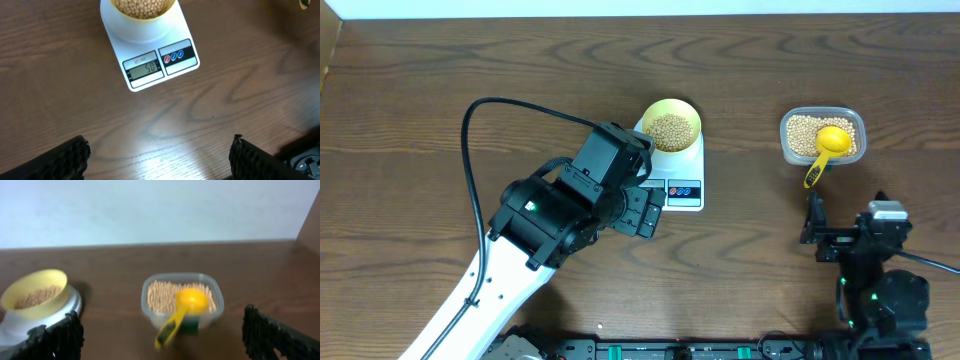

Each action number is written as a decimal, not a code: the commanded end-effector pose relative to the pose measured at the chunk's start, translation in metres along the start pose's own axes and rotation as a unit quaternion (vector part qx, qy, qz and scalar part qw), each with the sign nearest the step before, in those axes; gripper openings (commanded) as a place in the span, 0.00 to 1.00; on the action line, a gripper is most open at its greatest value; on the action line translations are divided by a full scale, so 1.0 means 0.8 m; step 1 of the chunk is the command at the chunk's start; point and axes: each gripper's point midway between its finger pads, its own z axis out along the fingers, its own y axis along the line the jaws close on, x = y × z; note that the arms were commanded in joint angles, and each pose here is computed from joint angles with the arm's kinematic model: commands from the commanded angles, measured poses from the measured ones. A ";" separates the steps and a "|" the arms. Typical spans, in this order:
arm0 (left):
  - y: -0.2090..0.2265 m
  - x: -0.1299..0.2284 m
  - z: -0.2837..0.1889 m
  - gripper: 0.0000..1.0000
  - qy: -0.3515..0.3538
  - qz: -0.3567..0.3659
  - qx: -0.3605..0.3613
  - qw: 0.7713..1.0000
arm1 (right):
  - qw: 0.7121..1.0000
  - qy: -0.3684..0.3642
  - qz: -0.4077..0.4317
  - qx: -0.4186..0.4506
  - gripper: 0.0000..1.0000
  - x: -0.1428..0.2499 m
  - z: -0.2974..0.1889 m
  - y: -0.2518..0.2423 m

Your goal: Scoop item into bowl and weigh 50g on scale

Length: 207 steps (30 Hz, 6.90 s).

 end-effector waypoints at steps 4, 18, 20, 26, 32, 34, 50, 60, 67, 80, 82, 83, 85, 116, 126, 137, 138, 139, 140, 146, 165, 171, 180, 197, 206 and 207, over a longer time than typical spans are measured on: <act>0.001 -0.008 -0.012 0.92 -0.017 0.009 0.000 1.000 | 1.000 -0.019 0.008 0.004 0.99 0.026 0.015 -0.002; 0.001 -0.008 -0.012 0.92 -0.017 0.009 0.000 1.000 | 1.000 0.022 0.005 0.005 0.99 0.097 0.029 -0.004; 0.001 -0.008 -0.012 0.92 -0.017 0.009 0.000 1.000 | 1.000 0.028 0.005 0.005 0.99 0.104 0.030 -0.004; 0.001 -0.008 -0.012 0.92 -0.017 0.009 0.000 1.000 | 1.000 0.026 0.012 0.005 0.99 0.103 0.030 -0.004; 0.001 -0.008 -0.012 0.92 -0.017 0.009 0.000 1.000 | 0.999 0.003 0.036 -0.008 0.99 0.089 0.030 0.001; 0.001 -0.008 -0.012 0.92 -0.017 0.009 0.000 1.000 | 0.999 0.006 0.036 -0.008 0.99 0.090 0.030 0.001; 0.001 -0.008 -0.012 0.92 -0.017 0.009 0.000 1.000 | 0.998 0.050 0.034 -0.005 0.99 0.117 0.029 0.001; 0.001 -0.008 -0.012 0.92 -0.017 0.009 0.000 1.000 | 0.998 0.050 0.034 -0.005 0.99 0.117 0.029 0.001; 0.001 -0.008 -0.012 0.92 -0.017 0.009 0.000 1.000 | 0.998 0.050 0.034 -0.005 0.99 0.117 0.029 0.001; 0.002 -0.002 -0.012 0.92 -0.007 0.009 -0.003 1.000 | 0.998 0.050 0.034 -0.005 0.99 0.117 0.029 0.001; 0.004 0.003 -0.012 0.92 0.002 0.010 -0.005 1.000 | 0.998 0.050 0.034 -0.005 0.99 0.117 0.029 0.001; 0.004 0.003 -0.012 0.92 0.001 0.010 -0.005 1.000 | 0.998 0.050 0.034 -0.005 0.99 0.117 0.029 0.001; 0.007 0.002 -0.016 0.92 -0.007 0.010 -0.012 1.000 | 0.998 0.050 0.034 -0.005 0.99 0.117 0.029 0.001; 0.179 0.088 -0.035 0.92 -0.356 -0.098 -0.155 0.916 | 0.998 0.050 0.034 -0.005 0.99 0.117 0.029 0.001; 0.193 0.103 0.004 0.92 -0.395 -0.095 -0.165 0.899 | 0.998 0.050 0.034 -0.005 0.99 0.117 0.029 0.001; 0.196 0.118 0.027 0.92 -0.413 -0.091 -0.165 0.891 | 0.998 0.050 0.034 -0.005 0.99 0.117 0.029 0.001; 0.196 0.119 0.029 0.92 -0.413 -0.092 -0.165 0.891 | 0.998 0.050 0.034 -0.005 0.99 0.117 0.029 0.001; 0.197 0.121 0.031 0.92 -0.414 -0.092 -0.165 0.890 | 0.998 0.050 0.034 -0.005 0.99 0.117 0.029 0.001; 0.197 0.122 0.033 0.92 -0.415 -0.092 -0.165 0.890 | 0.998 0.050 0.034 -0.005 0.99 0.117 0.029 0.001; 0.196 0.128 0.046 0.92 -0.409 -0.093 -0.159 0.894 | 0.998 0.050 0.034 -0.005 0.99 0.117 0.029 0.001; 0.195 0.130 0.053 0.92 -0.403 -0.092 -0.152 0.898 | 0.998 0.050 0.034 -0.005 0.99 0.117 0.029 0.001; 0.195 0.130 0.053 0.92 -0.403 -0.092 -0.152 0.898 | 0.998 0.050 0.034 -0.005 0.99 0.117 0.029 0.001; 0.195 0.130 0.053 0.92 -0.403 -0.092 -0.152 0.898 | 0.998 0.050 0.034 -0.005 0.99 0.117 0.029 0.001; 0.195 0.130 0.053 0.92 -0.403 -0.092 -0.152 0.898 | 0.998 0.050 0.034 -0.005 0.99 0.117 0.029 0.001; 0.195 0.130 0.053 0.92 -0.403 -0.092 -0.152 0.898 | 0.998 0.050 0.034 -0.005 0.99 0.117 0.029 0.001; 0.195 0.130 0.053 0.92 -0.403 -0.092 -0.152 0.898 | 0.998 0.050 0.034 -0.005 0.99 0.117 0.029 0.001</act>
